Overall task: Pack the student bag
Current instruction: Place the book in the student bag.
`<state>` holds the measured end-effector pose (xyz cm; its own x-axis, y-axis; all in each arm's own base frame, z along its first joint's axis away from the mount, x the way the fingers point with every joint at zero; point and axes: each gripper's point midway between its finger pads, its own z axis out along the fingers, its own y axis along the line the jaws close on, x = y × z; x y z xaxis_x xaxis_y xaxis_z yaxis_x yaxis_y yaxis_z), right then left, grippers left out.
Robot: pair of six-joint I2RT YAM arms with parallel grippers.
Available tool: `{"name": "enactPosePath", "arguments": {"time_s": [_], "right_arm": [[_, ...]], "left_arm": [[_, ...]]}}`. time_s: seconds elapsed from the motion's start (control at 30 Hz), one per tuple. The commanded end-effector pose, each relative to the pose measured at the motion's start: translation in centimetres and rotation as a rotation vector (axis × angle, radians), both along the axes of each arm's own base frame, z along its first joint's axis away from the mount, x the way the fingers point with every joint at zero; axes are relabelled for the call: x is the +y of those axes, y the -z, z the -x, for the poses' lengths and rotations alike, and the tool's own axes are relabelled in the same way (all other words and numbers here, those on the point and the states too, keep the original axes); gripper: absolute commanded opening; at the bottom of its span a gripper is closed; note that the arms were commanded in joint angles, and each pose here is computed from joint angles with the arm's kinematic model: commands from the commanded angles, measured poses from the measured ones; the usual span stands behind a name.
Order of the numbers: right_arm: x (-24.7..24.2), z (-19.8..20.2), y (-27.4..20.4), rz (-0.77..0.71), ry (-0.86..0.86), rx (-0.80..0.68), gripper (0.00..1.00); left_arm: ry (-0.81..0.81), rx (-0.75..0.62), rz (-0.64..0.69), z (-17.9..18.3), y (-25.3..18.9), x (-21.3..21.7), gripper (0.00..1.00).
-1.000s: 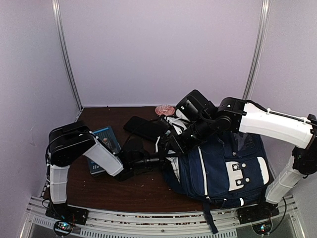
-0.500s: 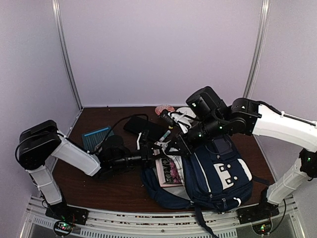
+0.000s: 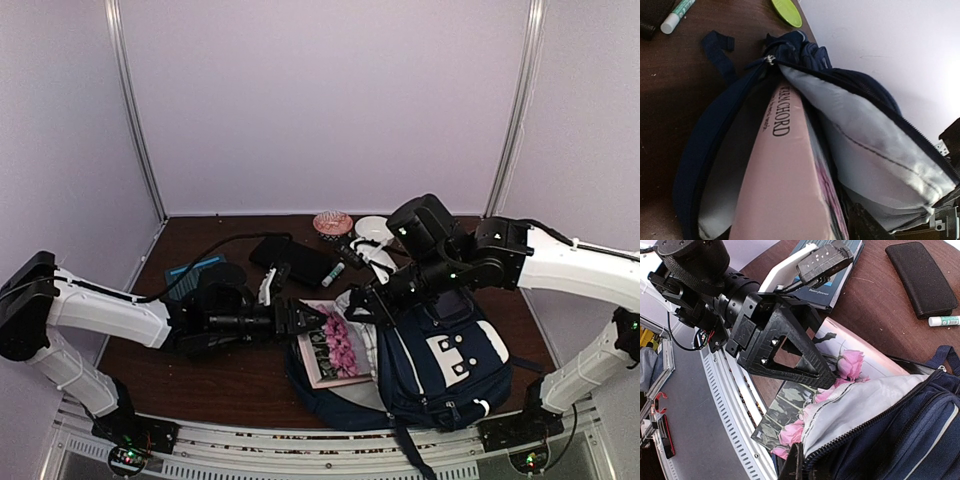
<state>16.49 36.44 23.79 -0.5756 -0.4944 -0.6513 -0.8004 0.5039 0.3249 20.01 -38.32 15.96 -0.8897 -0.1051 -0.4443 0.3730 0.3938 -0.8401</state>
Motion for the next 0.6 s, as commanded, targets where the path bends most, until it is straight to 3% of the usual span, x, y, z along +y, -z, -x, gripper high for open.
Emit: {"name": "enactPosePath", "arguments": {"time_s": [0.0,0.1,0.33,0.57], "right_arm": [[0.0,-0.9,-3.3,-0.101,0.041,-0.067,0.0],[0.0,-0.9,-3.5,-0.109,0.046,-0.064,0.0],[0.8,-0.8,-4.2,-0.143,0.036,-0.046,0.0],[0.5,-0.9,-5.4,-0.17,0.047,-0.071,0.0]], "left_arm": [[0.016,-0.072,-0.106,0.0,0.5,0.6,0.98],[0.06,-0.081,-0.154,0.3,1.1,0.2,0.98],[0.169,-0.126,-0.084,1.4,-1.0,-4.0,0.98],[0.062,-0.178,-0.196,0.7,-1.0,-0.3,0.98]]}}
